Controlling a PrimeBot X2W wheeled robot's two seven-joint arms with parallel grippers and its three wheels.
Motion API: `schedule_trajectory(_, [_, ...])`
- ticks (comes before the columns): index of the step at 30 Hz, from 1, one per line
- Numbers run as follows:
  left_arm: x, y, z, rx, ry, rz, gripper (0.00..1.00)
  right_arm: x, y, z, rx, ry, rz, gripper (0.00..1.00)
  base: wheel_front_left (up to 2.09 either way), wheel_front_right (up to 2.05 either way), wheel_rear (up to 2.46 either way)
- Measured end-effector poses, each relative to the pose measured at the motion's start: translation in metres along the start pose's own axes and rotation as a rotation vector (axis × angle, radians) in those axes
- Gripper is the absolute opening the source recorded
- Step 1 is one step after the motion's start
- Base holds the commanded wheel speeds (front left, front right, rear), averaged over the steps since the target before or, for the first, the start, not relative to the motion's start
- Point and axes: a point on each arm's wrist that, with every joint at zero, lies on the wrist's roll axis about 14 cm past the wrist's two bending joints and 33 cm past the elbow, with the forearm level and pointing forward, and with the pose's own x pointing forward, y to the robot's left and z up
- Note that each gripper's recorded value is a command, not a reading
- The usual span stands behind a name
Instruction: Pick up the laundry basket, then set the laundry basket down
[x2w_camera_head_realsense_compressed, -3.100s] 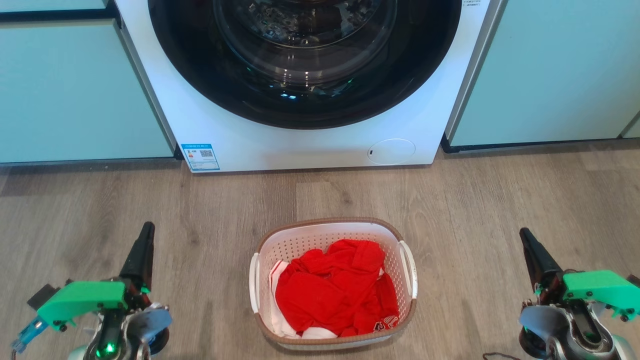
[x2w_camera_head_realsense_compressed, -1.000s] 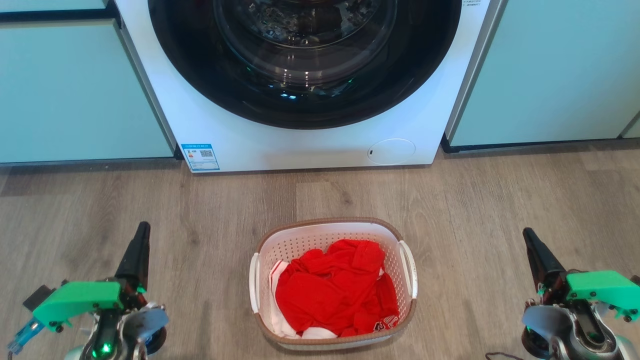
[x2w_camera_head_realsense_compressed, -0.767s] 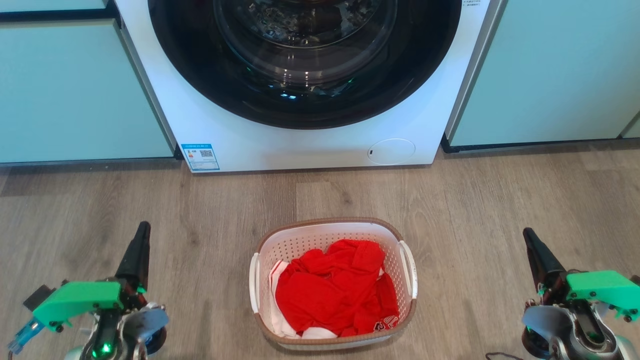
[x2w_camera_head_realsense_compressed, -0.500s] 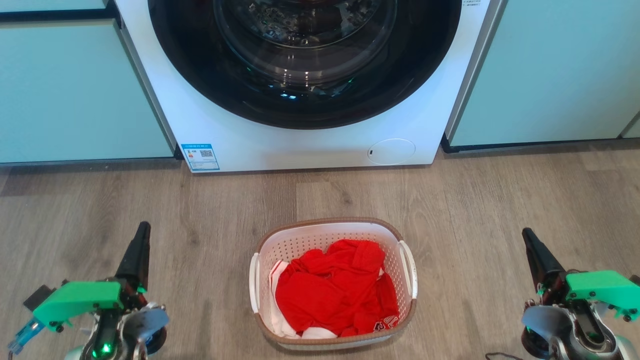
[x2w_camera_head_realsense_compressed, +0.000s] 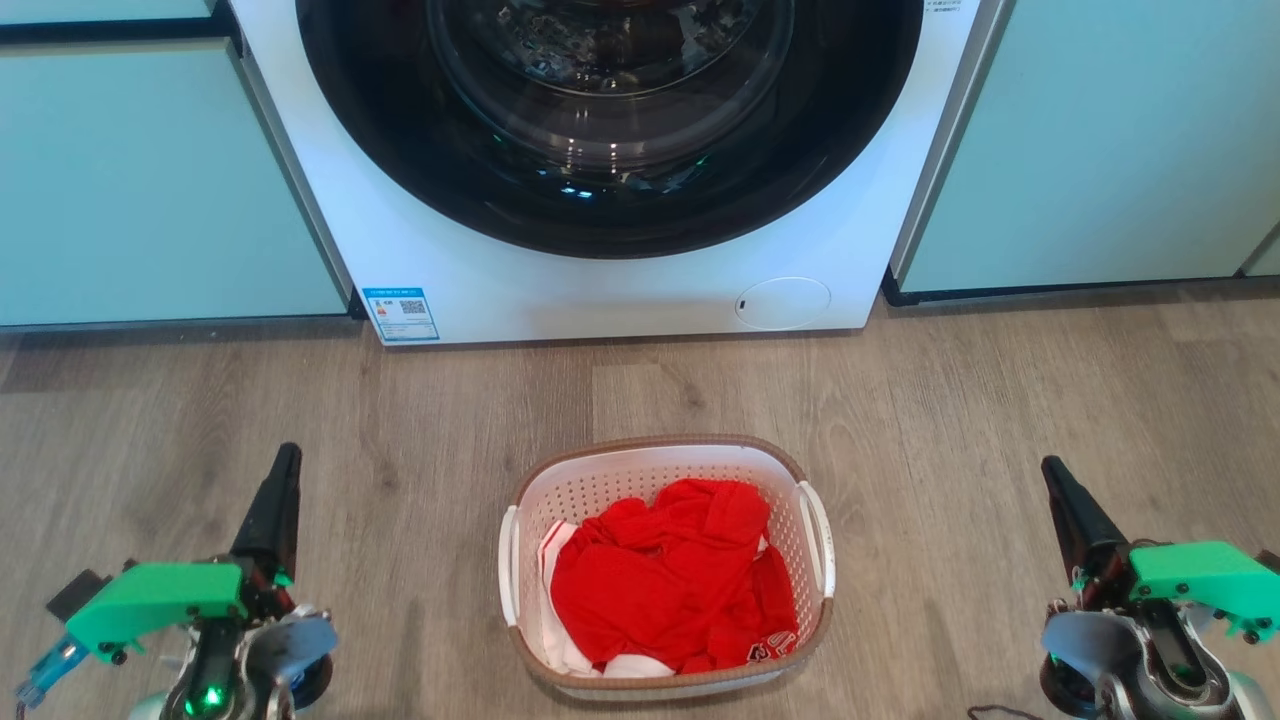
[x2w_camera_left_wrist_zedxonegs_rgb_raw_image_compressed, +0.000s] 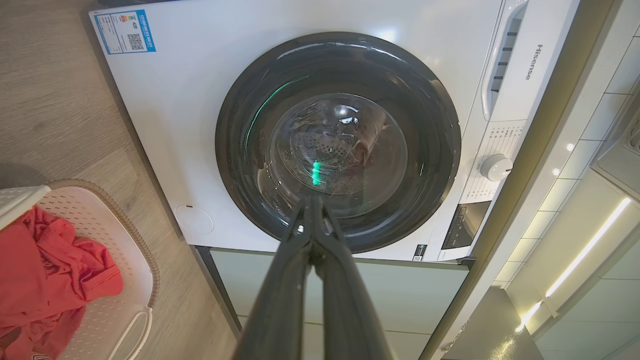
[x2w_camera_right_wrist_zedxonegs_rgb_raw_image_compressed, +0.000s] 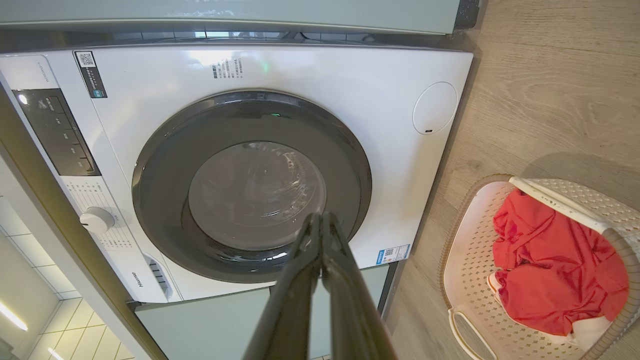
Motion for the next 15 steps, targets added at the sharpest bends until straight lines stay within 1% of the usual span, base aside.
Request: schedule_trajectory(15, [0.0, 0.0, 0.0, -0.001, 0.0, 0.0, 0.0, 0.0, 0.0, 0.0002, 0.0, 0.0, 0.0, 0.0, 0.0, 0.0, 0.0])
